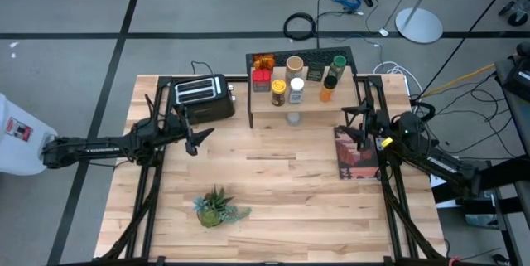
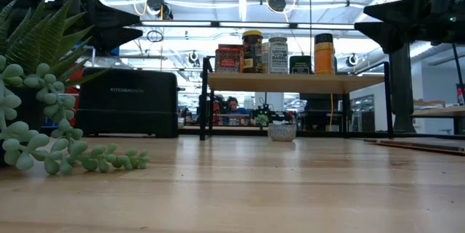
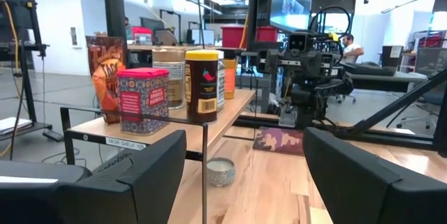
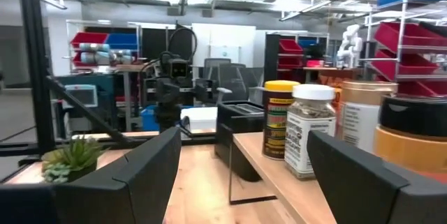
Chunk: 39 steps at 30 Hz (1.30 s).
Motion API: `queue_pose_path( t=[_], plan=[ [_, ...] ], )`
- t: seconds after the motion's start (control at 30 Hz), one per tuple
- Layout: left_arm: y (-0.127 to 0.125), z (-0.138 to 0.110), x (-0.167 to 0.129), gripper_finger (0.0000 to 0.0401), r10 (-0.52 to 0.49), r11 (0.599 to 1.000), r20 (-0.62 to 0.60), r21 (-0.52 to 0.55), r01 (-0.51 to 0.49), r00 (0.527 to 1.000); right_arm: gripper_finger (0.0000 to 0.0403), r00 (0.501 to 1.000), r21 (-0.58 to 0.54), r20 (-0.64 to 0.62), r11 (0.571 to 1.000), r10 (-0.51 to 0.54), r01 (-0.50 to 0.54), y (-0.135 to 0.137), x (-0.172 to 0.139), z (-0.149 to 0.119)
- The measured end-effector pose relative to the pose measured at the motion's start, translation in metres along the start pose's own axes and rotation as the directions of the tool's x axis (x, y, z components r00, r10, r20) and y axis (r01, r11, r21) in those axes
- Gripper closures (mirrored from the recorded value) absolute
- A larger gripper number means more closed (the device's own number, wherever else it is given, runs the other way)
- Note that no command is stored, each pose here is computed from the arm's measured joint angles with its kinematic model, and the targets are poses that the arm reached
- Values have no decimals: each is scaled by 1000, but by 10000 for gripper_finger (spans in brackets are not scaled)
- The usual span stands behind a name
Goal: Shelf spices
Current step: Return to Home Position
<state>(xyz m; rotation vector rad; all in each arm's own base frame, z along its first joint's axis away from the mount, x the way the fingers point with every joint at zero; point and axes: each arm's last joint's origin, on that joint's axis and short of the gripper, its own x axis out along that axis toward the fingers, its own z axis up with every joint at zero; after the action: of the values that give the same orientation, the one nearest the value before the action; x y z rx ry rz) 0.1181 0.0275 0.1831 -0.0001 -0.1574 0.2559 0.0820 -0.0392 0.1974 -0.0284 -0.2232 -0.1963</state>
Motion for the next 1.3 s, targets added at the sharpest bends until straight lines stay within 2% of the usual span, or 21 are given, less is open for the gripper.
queue_pose_path(
  t=[0.5, 0.97, 1.1, 1.3],
  plan=[
    [0, -1, 0, 106, -4, 1000, -7, -1, 4, 1000, 105, 998, 39, -61, 999, -12, 14, -1, 0, -6],
    [0, -1, 0, 106, -4, 1000, -9, 21, 4, 1000, 105, 998, 41, -63, 999, -10, 13, -1, 0, -6],
    [0, -1, 0, 106, -4, 1000, -9, 21, 4, 1000, 105, 998, 89, -61, 996, -10, 16, -1, 0, -6],
    [0, -1, 0, 106, -4, 1000, -9, 21, 4, 1000, 105, 998, 84, -62, 996, -10, 16, -1, 0, -6]
  ],
)
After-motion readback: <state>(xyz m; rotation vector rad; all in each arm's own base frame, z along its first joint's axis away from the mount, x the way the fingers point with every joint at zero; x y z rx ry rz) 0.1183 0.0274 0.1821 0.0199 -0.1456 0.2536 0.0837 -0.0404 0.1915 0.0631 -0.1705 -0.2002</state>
